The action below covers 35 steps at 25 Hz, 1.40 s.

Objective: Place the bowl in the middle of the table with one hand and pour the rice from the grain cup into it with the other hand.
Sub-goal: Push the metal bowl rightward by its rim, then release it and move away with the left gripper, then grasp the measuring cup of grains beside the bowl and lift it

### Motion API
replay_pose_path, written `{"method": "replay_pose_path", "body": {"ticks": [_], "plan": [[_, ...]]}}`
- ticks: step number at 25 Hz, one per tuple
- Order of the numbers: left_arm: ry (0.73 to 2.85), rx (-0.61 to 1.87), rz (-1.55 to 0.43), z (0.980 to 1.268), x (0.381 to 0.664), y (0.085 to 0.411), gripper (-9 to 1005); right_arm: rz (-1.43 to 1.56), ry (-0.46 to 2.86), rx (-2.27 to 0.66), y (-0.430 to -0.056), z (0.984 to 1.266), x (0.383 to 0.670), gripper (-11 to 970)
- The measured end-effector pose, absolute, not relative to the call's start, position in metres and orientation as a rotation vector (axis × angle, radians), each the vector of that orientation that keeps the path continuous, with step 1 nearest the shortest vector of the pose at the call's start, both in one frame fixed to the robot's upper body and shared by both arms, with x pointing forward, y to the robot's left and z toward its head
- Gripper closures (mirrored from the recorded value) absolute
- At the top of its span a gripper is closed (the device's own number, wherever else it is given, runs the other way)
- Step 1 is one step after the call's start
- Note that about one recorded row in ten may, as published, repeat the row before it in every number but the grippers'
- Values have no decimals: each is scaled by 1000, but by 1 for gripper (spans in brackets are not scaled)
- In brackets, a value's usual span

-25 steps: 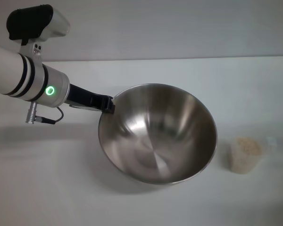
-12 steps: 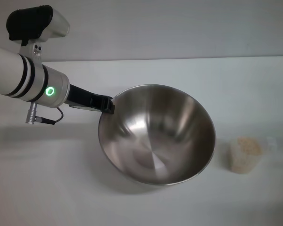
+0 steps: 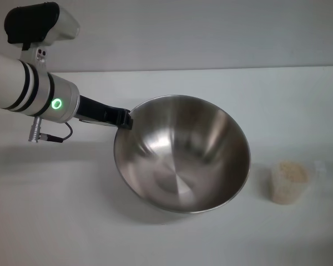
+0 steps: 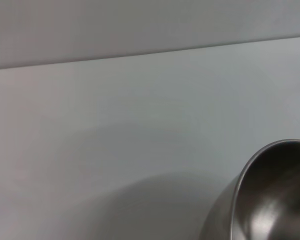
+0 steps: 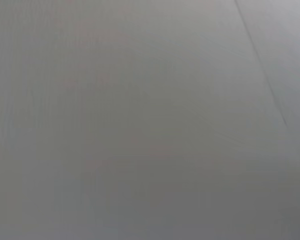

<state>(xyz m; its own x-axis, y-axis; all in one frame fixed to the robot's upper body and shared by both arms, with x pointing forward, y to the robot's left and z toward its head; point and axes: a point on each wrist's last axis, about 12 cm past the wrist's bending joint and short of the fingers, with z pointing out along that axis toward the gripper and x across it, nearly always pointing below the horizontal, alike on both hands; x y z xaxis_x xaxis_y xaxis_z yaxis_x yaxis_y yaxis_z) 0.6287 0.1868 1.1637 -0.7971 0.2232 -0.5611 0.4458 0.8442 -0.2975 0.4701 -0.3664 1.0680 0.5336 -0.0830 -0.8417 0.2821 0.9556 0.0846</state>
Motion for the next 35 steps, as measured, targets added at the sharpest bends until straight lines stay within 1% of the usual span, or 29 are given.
{"method": "replay_pose_path", "body": {"ticks": [9, 19, 23, 27, 29, 31, 32, 33, 35], "plan": [[2490, 503, -569, 1165, 630, 187, 937, -219, 986, 221, -366, 1068, 470, 291], [2450, 513, -551, 1168, 632, 189, 870, -219, 987, 222, -366, 1068, 470, 291], [2409, 505, -535, 1178, 631, 195, 826, -219, 988, 224, -366, 1067, 469, 291], [2282, 463, -491, 1199, 627, 209, 822, -218, 988, 226, -365, 1067, 469, 291], [2203, 427, -453, 1205, 626, 216, 819, -217, 987, 226, -365, 1067, 469, 291], [2116, 385, -402, 1204, 623, 222, 817, -216, 986, 227, -365, 1067, 469, 291], [2025, 348, -353, 1202, 622, 225, 816, -217, 986, 227, -365, 1067, 469, 291], [2025, 348, -353, 1202, 622, 225, 815, -217, 986, 227, -365, 1067, 469, 291], [1892, 302, -282, 1199, 619, 229, 815, -217, 986, 224, -365, 1067, 469, 291]]}}
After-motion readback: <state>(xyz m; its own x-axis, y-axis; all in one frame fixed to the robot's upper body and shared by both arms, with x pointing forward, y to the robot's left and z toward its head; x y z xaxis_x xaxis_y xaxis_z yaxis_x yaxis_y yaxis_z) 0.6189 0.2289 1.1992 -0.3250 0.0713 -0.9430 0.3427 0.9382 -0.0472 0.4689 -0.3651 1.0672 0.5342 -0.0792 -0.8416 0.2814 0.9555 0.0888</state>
